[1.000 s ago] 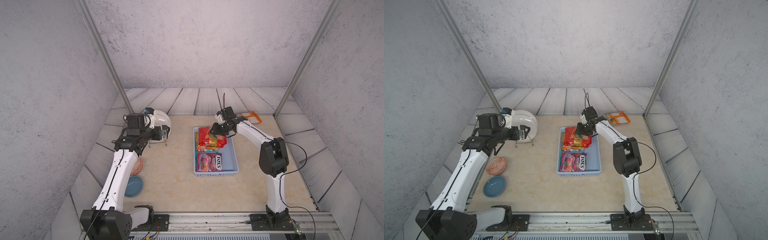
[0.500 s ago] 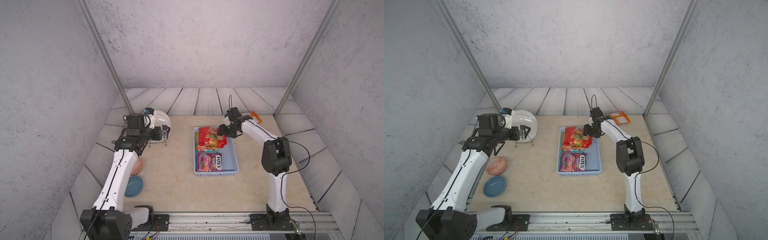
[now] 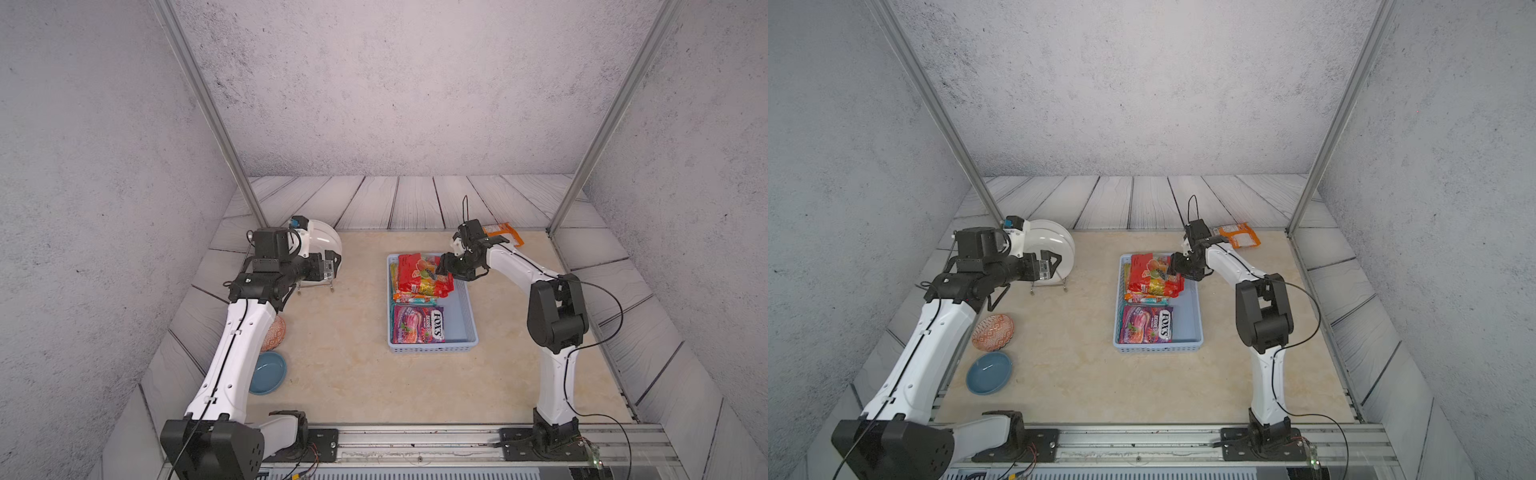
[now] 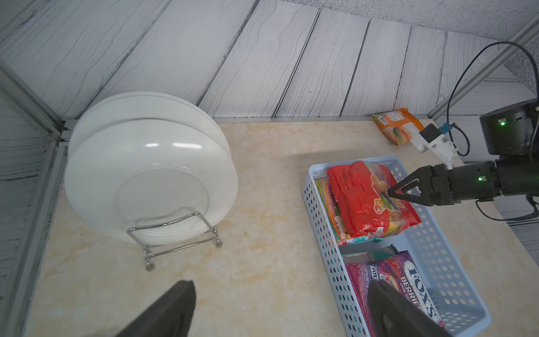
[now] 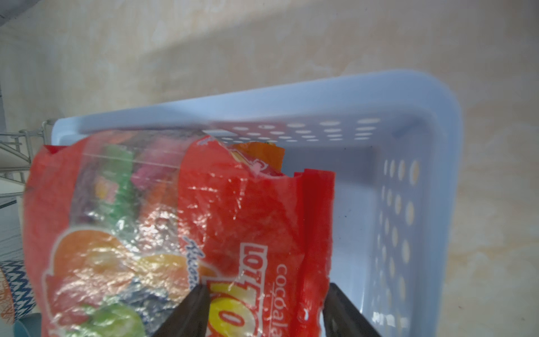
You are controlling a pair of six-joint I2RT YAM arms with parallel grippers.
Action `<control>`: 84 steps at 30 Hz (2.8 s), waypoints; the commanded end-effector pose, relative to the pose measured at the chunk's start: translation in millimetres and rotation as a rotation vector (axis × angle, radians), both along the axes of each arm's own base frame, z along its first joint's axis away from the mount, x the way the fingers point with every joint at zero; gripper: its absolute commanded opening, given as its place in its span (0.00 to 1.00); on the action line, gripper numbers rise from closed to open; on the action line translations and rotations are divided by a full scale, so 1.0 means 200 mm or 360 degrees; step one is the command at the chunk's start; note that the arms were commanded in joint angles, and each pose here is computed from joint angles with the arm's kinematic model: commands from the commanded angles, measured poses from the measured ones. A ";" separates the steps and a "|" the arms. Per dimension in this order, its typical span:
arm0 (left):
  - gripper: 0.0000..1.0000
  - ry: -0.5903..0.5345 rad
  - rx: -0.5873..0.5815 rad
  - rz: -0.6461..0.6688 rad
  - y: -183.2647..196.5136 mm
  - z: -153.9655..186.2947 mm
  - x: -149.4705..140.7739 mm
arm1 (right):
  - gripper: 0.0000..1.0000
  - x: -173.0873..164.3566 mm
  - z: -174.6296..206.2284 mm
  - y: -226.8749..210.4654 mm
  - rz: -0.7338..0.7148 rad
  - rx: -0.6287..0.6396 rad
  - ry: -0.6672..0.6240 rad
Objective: Put the candies in the basket
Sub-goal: Place the candy in the basket, then pick up the candy at the center of the board.
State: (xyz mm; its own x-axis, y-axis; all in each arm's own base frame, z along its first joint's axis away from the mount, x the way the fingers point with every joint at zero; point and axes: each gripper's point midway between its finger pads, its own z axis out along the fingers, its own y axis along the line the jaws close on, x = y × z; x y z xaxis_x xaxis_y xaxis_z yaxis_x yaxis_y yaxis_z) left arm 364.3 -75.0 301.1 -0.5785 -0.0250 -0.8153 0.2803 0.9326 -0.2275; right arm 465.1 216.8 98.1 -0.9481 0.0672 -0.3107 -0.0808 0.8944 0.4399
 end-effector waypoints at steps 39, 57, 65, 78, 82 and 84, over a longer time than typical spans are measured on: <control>0.98 -0.0019 -0.0090 -0.0041 -0.03 0.03 0.00 | 0.50 0.14 0.45 -0.30 0.0046 -0.0701 -0.0520; 0.98 0.0013 0.0019 -0.0019 -0.01 -0.03 0.03 | 0.68 0.64 0.32 -0.67 -0.0180 -0.1245 -0.0716; 0.98 0.0067 0.0042 -0.0009 0.00 -0.10 0.07 | 0.80 0.82 0.13 -0.73 -0.0094 -0.1420 -0.0702; 0.98 0.0192 -0.0007 0.0084 0.11 -0.20 0.15 | 0.75 0.95 -0.22 -0.87 -0.0054 -0.1459 -0.0595; 0.98 0.0223 -0.0015 0.0130 0.16 -0.24 0.17 | 0.73 0.95 -0.32 -0.91 -0.0026 -0.1470 -0.0553; 0.98 0.0240 -0.0022 0.0153 0.19 -0.26 0.18 | 0.71 0.96 -0.34 -0.92 -0.0008 -0.1480 -0.0545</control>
State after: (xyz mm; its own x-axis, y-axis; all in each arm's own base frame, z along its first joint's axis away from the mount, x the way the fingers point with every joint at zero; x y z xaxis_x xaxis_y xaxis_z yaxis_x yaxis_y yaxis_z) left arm 396.3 -43.0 243.9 -0.6940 -0.0779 -0.7157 0.1642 0.9508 -0.2627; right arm 655.1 35.9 51.3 -0.7842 -0.3234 -0.5295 -0.0447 0.8806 -0.4717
